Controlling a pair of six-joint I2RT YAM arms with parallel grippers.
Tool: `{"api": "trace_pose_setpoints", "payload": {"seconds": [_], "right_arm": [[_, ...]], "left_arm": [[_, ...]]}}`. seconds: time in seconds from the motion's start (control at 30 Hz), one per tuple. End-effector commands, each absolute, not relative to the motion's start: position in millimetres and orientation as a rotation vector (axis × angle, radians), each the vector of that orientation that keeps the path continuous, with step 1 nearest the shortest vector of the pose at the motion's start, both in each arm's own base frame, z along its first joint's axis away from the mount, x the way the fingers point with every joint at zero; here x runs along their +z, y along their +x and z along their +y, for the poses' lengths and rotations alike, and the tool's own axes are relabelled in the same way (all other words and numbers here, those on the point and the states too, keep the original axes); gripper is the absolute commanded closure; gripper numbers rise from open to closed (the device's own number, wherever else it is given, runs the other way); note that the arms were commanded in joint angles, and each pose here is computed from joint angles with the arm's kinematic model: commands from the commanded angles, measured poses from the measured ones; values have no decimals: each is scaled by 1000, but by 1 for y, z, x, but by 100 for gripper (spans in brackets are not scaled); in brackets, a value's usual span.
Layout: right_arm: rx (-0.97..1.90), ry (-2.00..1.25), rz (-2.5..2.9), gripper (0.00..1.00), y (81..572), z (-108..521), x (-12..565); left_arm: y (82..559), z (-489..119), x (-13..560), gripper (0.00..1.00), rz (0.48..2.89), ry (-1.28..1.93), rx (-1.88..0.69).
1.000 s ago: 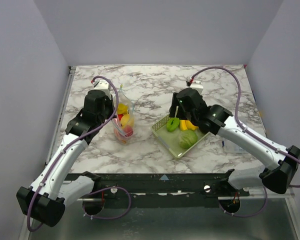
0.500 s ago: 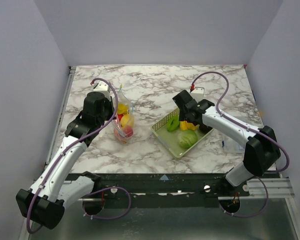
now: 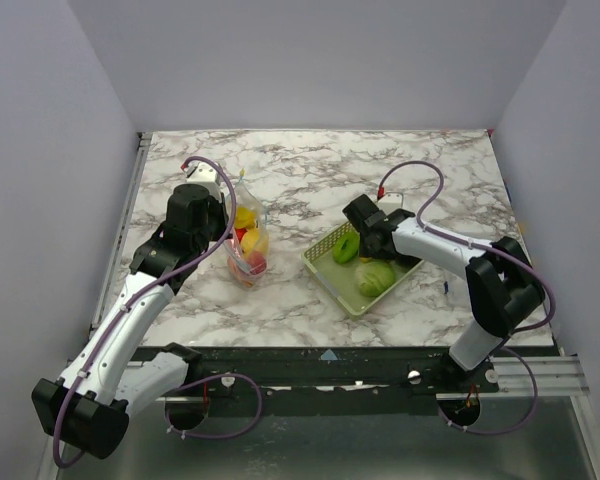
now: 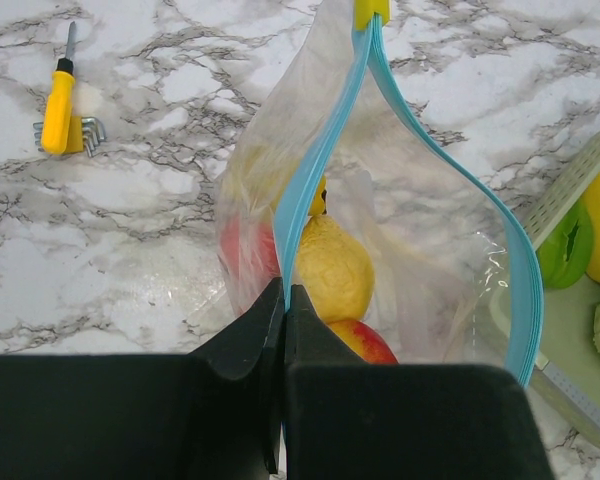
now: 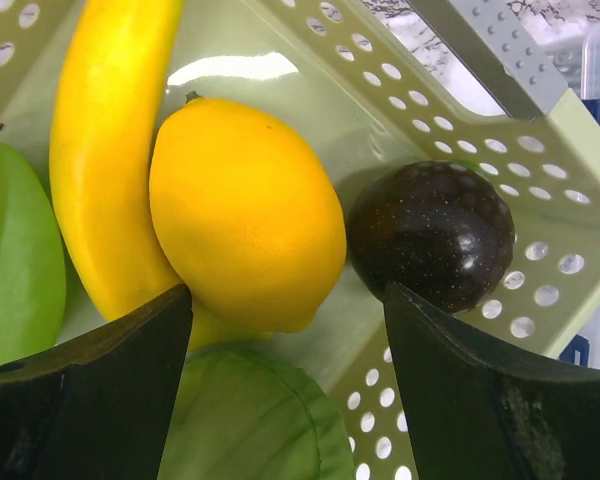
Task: Place the food in the zip-top bag and seal the zipper
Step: Pick up the fake fruit from the bin.
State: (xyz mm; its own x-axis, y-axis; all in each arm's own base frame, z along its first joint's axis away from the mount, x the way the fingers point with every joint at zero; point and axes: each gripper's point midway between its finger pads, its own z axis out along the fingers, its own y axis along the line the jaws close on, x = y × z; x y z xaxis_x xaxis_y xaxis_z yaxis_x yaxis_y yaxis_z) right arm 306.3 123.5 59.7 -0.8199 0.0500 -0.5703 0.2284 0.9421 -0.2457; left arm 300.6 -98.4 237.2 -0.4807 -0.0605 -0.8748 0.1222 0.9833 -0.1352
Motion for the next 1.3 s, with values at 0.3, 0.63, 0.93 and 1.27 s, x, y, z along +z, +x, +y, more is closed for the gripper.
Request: {"api": "trace_pose_setpoints", "payload": {"seconds": [0.3,0.63,0.93,1.27], "right_arm": [[-384,139,2470,18,321,128,46],[-345,106,2444,47,326,132,54],[-273,116,2401,69,322,131,90],[210,70,2230,83,322,177,178]], "left_arm": [[303,-100,237,100,2053,54,-228],[304,-100,237,100,2053,54,-231],[303,-103,237,100,2053,59,-247],[305,-101,234,100,2065,53,-234]]}}
